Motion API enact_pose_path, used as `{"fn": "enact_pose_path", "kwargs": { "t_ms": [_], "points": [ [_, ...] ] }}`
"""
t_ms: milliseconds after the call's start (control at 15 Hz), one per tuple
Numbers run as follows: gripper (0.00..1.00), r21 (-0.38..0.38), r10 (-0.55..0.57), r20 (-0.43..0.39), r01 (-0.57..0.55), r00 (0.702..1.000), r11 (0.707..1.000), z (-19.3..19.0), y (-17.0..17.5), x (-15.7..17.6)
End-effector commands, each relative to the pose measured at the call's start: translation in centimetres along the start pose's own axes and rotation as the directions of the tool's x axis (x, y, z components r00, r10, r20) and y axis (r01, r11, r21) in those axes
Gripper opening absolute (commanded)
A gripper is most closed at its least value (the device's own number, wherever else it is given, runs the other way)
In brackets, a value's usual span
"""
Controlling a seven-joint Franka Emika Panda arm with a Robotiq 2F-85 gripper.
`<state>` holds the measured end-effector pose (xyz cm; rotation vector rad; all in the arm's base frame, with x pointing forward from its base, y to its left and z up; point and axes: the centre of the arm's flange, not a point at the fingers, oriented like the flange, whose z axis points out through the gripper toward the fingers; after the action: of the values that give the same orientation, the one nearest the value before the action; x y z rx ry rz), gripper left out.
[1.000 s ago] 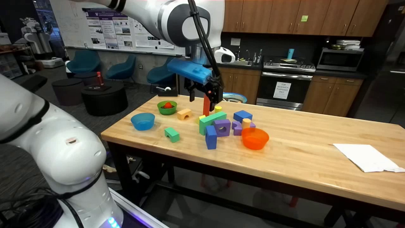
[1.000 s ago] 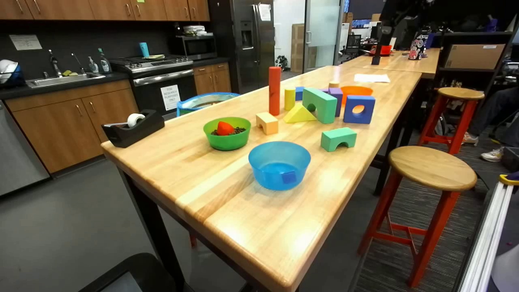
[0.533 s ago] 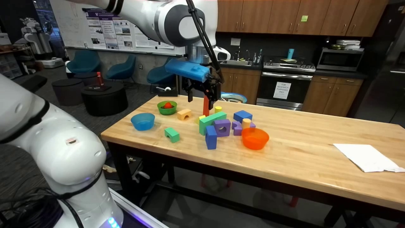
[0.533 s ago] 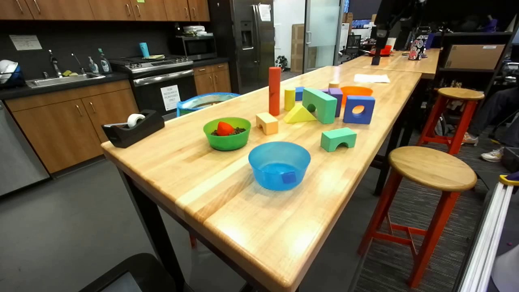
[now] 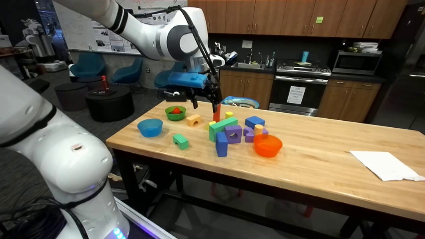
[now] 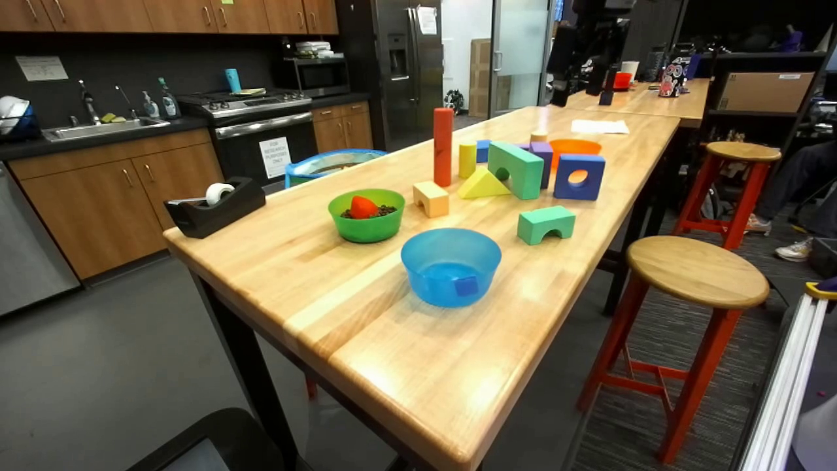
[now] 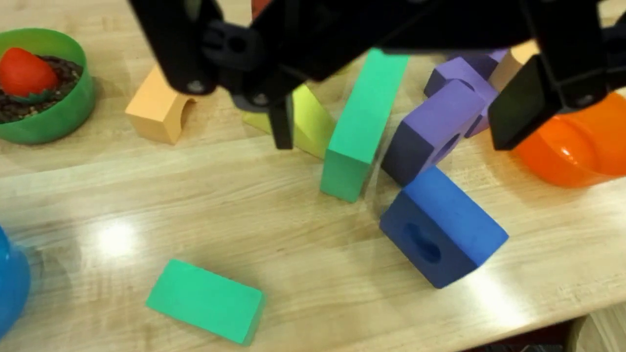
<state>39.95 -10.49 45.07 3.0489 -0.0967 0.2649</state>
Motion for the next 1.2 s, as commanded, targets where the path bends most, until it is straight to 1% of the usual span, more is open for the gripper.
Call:
{"fn": "enact_pose_path", "kwargs": {
  "t_ms": [0,200,333,533,733,867,1000,1133],
  "points": [
    [1.0,-0.009,0.032,-0.007,-0.032,0.999,0.999,2.1,-2.7,3.0],
    [1.0,0.006,0.069,-0.013,-0.069,0.998,0.998,3.2,-4.3,4.9],
    [1.0,0.039,0.106,-0.013,-0.105,0.994,0.994,3.7,-4.7,6.1],
    [1.0,0.087,0.221,-0.01,-0.219,0.975,0.972,4.1,-4.0,8.0],
    [1.0,0.106,0.303,-0.014,-0.3,0.953,0.948,4.2,-2.5,9.3],
    [1.0,0.089,0.3,0.0,-0.299,0.954,0.95,4.6,-1.2,9.8],
    [1.0,0.079,0.259,0.052,-0.263,0.964,0.962,5.3,0.0,10.0],
    [1.0,0.088,0.192,0.11,-0.202,0.975,0.975,6.1,1.0,9.9]
  ]
}}
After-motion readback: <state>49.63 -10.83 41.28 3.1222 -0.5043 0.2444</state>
